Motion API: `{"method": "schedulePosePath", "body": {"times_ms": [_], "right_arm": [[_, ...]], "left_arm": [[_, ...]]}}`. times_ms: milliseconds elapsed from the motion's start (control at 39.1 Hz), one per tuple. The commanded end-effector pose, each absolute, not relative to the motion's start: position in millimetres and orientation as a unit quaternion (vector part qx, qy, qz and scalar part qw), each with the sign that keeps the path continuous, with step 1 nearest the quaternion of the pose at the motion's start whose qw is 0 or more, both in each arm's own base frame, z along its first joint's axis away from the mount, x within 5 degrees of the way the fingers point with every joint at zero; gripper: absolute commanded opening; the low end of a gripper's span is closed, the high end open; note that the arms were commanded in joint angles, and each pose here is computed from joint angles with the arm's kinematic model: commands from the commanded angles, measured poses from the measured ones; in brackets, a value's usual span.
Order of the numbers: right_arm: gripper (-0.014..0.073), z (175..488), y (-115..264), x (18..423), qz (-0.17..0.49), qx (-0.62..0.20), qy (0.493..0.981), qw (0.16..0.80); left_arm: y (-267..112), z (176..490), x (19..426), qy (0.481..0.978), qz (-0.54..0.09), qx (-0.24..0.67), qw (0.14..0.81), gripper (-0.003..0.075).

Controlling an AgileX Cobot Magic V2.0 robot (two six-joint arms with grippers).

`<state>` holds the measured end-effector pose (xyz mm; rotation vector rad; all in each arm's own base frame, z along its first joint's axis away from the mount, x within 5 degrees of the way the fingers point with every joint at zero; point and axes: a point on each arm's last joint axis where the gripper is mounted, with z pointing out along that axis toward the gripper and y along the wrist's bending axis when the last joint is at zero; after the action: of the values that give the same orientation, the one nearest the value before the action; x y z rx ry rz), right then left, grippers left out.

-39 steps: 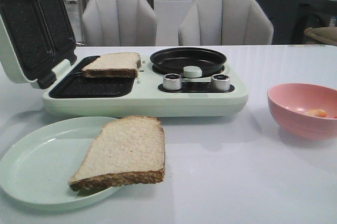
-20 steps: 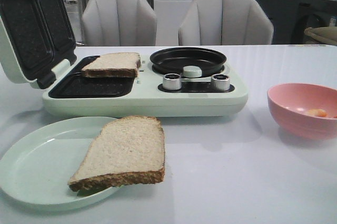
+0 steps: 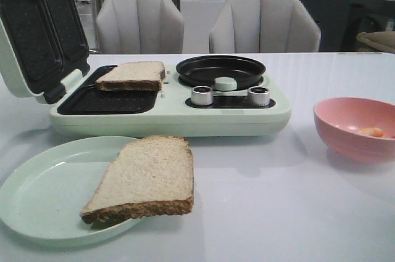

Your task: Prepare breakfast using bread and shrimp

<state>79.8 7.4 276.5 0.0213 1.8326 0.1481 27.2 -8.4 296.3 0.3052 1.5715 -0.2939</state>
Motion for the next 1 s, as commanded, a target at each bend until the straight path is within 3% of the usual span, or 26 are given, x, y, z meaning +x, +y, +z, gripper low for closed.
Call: {"method": "schedulePosePath", "body": {"times_ms": [0, 102, 205, 563, 972], "right_arm": [[0.0283, 297, 10, 89, 0.075, 0.008, 0.776, 0.627], [0.0464, 302, 16, 102, 0.091, -0.004, 0.795, 0.600], [0.0548, 306, 27, 120, 0.124, -0.011, 0.816, 0.565], [0.0551, 289, 100, 196, 0.252, 0.001, 0.882, 0.398], [0.0551, 236, 162, 264, 0.258, 0.006, 0.931, 0.260]], "left_arm": [[-9, 310, 26, 0.670, -0.143, 0.130, 0.717, 0.0673], [-9, 310, 26, 0.670, -0.143, 0.130, 0.717, 0.0673], [-9, 310, 26, 0.670, -0.143, 0.130, 0.717, 0.0673], [-9, 310, 26, 0.670, -0.143, 0.130, 0.717, 0.0673], [-9, 310, 26, 0.670, -0.143, 0.130, 0.717, 0.0673]]}}
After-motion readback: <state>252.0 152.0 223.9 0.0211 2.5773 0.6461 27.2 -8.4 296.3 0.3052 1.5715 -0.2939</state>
